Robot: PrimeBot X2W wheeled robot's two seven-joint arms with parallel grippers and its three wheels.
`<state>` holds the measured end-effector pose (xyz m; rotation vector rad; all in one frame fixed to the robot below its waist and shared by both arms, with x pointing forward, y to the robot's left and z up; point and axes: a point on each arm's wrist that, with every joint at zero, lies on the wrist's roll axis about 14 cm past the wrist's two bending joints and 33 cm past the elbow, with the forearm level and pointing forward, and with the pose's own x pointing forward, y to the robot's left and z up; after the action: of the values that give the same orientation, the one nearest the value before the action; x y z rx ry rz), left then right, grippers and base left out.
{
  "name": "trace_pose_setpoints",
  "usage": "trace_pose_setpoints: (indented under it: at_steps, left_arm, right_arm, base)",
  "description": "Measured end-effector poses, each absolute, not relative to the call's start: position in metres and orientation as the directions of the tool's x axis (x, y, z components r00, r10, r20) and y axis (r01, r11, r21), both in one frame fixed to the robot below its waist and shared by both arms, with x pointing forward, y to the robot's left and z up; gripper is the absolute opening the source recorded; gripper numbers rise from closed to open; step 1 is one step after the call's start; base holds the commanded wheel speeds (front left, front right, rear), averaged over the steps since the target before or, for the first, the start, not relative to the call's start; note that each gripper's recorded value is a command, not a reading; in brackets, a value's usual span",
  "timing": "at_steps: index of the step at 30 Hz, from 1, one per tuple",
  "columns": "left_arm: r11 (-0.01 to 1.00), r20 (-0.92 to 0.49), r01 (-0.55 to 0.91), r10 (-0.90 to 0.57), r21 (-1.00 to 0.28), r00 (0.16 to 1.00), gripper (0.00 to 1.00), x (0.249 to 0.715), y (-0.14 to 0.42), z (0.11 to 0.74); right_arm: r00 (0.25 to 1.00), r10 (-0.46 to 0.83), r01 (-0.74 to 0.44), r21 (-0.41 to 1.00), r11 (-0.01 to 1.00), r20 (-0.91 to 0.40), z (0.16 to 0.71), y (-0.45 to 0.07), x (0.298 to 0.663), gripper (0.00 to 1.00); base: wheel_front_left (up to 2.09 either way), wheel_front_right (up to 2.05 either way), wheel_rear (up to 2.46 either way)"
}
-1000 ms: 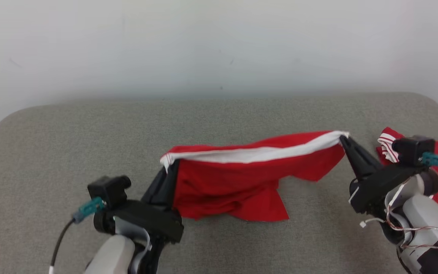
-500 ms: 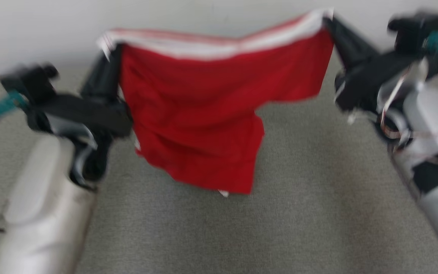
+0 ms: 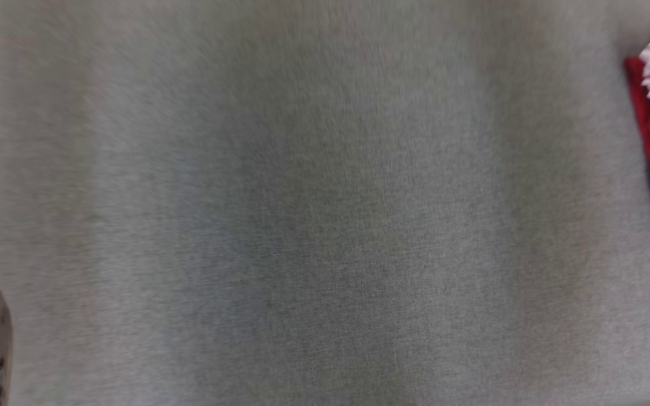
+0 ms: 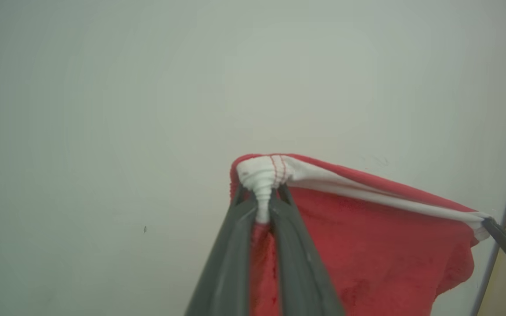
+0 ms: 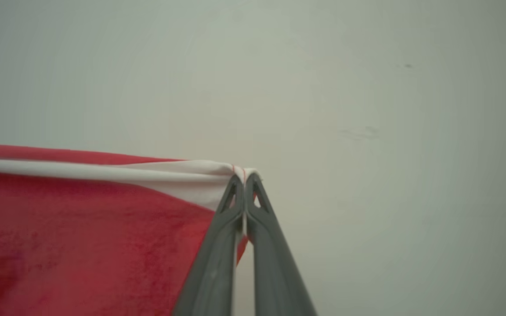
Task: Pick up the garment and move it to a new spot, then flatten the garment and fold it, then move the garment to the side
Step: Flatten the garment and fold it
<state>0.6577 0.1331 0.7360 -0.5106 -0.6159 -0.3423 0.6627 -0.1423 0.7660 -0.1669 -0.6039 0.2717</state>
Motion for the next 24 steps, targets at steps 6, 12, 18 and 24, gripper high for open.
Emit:
trace_pose_setpoints:
  at_steps: [6, 12, 18, 24]
  left_arm:
    - [0.807, 0.518, 0.413, -0.160, -0.422, 0.840, 0.00, 0.698, 0.117, 0.639]
    - [0.803, 0.357, 0.357, -0.194, -0.477, 0.914, 0.00, 0.689, 0.100, 0.536]
    - [0.767, 0.257, 0.374, -0.277, -0.521, 0.926, 0.00, 0.633, 0.068, 0.492]
    - [0.754, 0.130, 0.333, -0.317, -0.567, 0.939, 0.00, 0.569, 0.057, 0.464]
  right_arm:
    - [0.894, 0.305, -0.217, -0.278, 0.936, 0.329, 0.643, -0.144, 0.707, 0.00]
    - [0.930, 0.353, -0.314, -0.283, 0.906, 0.100, 0.524, -0.141, 0.693, 0.00]
    - [0.938, 0.347, -0.342, -0.200, 0.918, -0.014, 0.474, -0.164, 0.638, 0.00]
    - [0.904, 0.323, -0.356, -0.078, 0.931, -0.280, 0.430, -0.182, 0.554, 0.00]
  base:
    - [0.00, 0.00, 0.00]
    - [0.00, 0.00, 0.00]
    - [0.00, 0.00, 0.00]
    - [0.00, 0.00, 0.00]
